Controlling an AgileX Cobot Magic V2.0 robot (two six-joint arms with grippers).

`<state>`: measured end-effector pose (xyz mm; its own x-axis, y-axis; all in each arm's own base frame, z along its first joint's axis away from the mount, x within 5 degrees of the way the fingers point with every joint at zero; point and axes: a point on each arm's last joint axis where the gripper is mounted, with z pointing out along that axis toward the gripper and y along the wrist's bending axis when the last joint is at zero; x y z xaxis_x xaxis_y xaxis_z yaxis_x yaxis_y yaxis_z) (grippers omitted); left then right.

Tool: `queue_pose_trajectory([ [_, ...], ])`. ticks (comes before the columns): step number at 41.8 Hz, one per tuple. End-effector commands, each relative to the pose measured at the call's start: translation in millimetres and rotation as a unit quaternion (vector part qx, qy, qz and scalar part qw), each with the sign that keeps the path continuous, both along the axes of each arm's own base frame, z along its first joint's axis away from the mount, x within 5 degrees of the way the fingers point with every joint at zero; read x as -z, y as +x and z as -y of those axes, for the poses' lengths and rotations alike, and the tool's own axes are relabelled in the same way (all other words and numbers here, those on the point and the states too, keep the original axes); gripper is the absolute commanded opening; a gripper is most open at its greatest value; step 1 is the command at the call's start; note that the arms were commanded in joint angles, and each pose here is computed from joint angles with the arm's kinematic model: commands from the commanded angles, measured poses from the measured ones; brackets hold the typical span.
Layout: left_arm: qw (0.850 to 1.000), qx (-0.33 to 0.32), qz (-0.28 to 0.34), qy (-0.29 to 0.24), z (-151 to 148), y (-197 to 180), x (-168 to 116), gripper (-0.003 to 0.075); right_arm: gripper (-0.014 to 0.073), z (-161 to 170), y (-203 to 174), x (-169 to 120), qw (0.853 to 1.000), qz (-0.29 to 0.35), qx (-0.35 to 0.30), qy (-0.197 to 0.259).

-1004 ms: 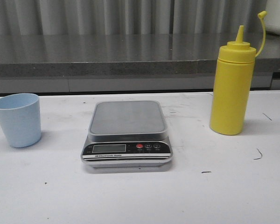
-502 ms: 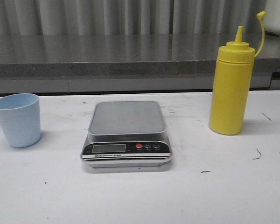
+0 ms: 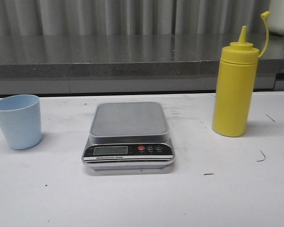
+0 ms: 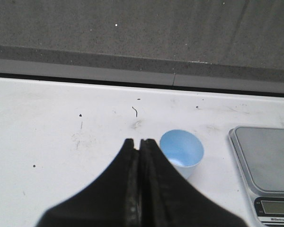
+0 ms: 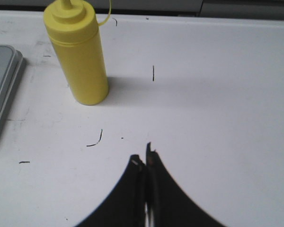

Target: Pour seasoning into cup on scale with both arms

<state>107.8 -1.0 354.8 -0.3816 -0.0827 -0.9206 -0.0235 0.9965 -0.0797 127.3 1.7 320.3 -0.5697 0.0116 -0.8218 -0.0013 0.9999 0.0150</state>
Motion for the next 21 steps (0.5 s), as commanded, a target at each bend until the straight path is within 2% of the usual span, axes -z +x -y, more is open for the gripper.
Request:
queue_pose_trajectory([
  [1,1.0,-0.002,0.028,-0.003,-0.2,9.3,-8.1,-0.002,-0.0068,1.1,11.7,-7.3,1.0,0.021,0.001,-0.009],
  [13,1.0,-0.002,-0.018,-0.002,0.0,26.0,5.8,-0.002,-0.0046,0.9,22.4,0.4,1.0,-0.006,-0.005,-0.017],
  [17,1.0,-0.002,-0.028,-0.002,0.0,28.5,8.1,-0.002,0.0036,0.9,22.4,0.4,1.0,-0.006,-0.005,-0.017],
  [21,1.0,-0.002,-0.031,-0.002,0.0,28.8,8.8,-0.0019,0.0189,0.9,22.4,0.4,1.0,-0.006,-0.005,-0.017],
])
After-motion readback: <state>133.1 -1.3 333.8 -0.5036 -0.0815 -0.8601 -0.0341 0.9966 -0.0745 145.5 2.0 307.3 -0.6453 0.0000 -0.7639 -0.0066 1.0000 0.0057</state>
